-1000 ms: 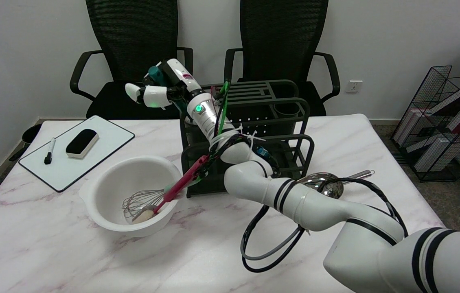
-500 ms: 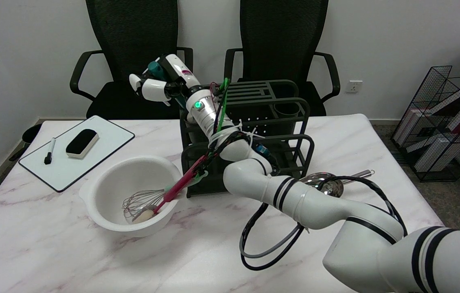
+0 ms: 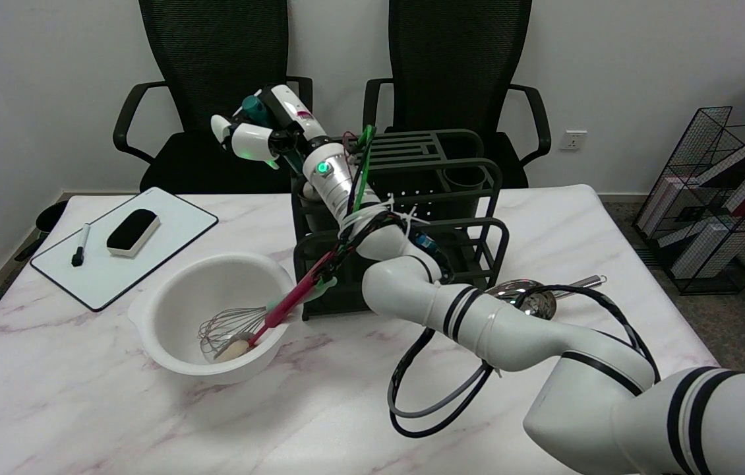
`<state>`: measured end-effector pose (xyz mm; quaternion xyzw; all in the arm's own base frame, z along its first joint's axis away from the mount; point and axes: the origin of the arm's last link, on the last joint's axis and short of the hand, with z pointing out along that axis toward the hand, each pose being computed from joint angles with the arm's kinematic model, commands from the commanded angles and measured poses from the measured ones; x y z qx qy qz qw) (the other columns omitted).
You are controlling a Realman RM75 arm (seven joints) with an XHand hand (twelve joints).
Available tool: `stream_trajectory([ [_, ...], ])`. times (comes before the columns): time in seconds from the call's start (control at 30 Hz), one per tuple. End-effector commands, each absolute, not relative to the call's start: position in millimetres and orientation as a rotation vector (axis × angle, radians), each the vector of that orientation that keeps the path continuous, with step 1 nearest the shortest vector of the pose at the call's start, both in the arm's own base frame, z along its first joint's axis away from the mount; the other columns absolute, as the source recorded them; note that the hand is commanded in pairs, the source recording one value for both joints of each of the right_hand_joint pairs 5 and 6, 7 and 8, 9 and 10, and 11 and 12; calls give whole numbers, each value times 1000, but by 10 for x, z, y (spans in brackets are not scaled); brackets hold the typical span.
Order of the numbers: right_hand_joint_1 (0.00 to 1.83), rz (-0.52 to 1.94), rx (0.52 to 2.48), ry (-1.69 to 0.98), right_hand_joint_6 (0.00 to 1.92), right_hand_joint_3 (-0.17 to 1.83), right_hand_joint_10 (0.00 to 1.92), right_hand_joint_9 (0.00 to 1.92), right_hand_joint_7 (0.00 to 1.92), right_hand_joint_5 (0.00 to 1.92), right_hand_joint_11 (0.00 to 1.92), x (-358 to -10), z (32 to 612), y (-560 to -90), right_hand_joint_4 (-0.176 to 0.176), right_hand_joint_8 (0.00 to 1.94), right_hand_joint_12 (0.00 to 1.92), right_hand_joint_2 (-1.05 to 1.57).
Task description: Pick up the blue sponge bottle brush.
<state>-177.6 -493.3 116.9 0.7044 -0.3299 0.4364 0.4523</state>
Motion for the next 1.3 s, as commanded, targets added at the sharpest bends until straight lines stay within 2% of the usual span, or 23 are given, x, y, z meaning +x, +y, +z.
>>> stream_trajectory([
  [0.03,921,1209,1606,-987,1920,763,1892,1892,1920,1920,1741,-1820,1394,-5020,0,1920,1741,1236],
  [0.23,942,1261,1573,-1016,1920,754,1911,1911,1920,1920,1769,-1711,1542,-5074,0,1920,1769,1244],
  [0.93,958,1264,1613,-1042,1920,743,1920,1920,1920,1920,1777,-1513,1459,-5125,0,1920,1777,1266],
  [1.3,956,1333,1643,-1041,1920,740,1920,1920,1920,1920,1783,-1275,1486,-5111,0,1920,1783,1276],
])
